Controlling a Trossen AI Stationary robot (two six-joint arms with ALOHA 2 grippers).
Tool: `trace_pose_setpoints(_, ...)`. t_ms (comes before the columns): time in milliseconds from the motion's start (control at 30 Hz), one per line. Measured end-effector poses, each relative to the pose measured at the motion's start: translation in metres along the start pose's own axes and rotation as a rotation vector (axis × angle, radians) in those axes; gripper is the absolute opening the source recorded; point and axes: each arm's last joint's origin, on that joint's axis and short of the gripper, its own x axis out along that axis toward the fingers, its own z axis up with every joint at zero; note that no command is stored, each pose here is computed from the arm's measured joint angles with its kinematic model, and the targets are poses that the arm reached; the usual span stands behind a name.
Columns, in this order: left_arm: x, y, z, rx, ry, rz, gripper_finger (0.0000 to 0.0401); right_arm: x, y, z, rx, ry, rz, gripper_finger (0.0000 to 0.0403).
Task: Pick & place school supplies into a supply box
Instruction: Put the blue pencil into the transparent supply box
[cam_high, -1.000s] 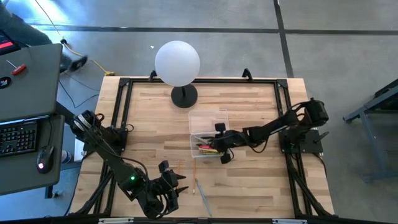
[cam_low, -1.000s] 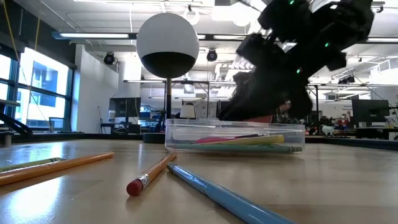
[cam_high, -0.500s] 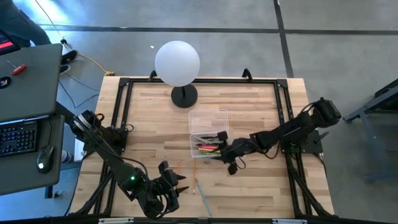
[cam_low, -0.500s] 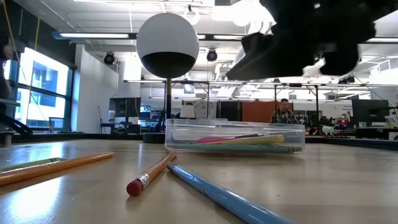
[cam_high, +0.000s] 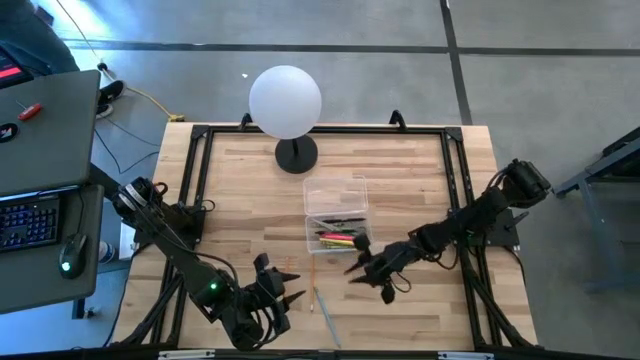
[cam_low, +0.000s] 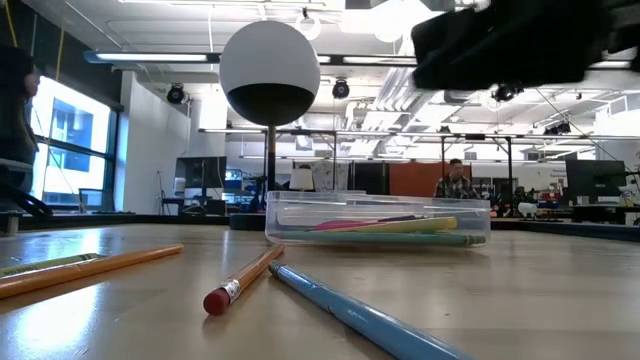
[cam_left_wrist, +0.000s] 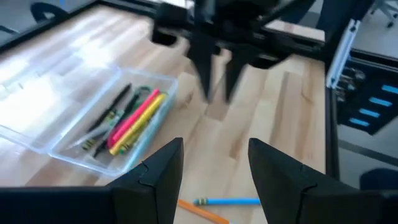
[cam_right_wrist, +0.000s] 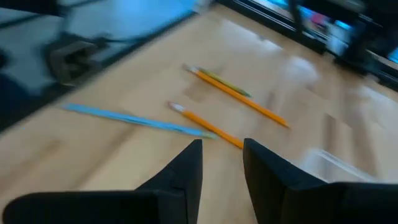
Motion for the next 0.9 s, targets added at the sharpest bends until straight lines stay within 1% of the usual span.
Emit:
trace_pose_setpoints(133, 0.000, 0.000, 0.000, -0.010, -0.001, -0.001, 0.0214, -0.001, 0.010, 0.005, -0.026, -0.055, 0.094, 0.0094)
trace_pose_setpoints(267, 0.003, 0.001, 0.001, -0.013, 0.022, -0.012, 0.0214, 0.002, 0.017, 0.012, -0.035, -0.140, 0.106, 0.0094)
trace_pose_setpoints(400, 0.010, 0.003, 0.005, -0.041, 0.036, -0.016, 0.0214, 0.012, 0.026, 0.008, -0.074, -0.183, 0.120, 0.0094)
trace_pose_setpoints(500, 0.017, 0.005, 0.009, -0.067, 0.083, -0.049, 0.0214, 0.023, 0.032, 0.005, -0.110, -0.148, 0.124, 0.0094)
trace_pose_setpoints(600, 0.025, 0.009, 0.013, -0.108, 0.126, -0.069, 0.0214, 0.037, 0.035, 0.013, -0.129, -0.087, 0.136, 0.0094)
trace_pose_setpoints(667, 0.031, 0.011, 0.015, -0.154, 0.160, -0.083, 0.0214, 0.047, 0.036, 0.019, -0.141, -0.014, 0.154, 0.0094)
trace_pose_setpoints(767, 0.038, 0.015, 0.018, -0.178, 0.204, -0.101, 0.0214, 0.060, 0.035, 0.030, -0.156, 0.098, 0.181, 0.0094)
trace_pose_setpoints(833, 0.040, 0.017, 0.019, -0.174, 0.216, -0.108, 0.0214, 0.067, 0.034, 0.035, -0.206, 0.136, 0.210, 0.0094)
trace_pose_setpoints(900, 0.041, 0.017, 0.020, -0.169, 0.224, -0.113, 0.0214, 0.074, 0.035, 0.036, -0.287, 0.145, 0.258, 0.0094)
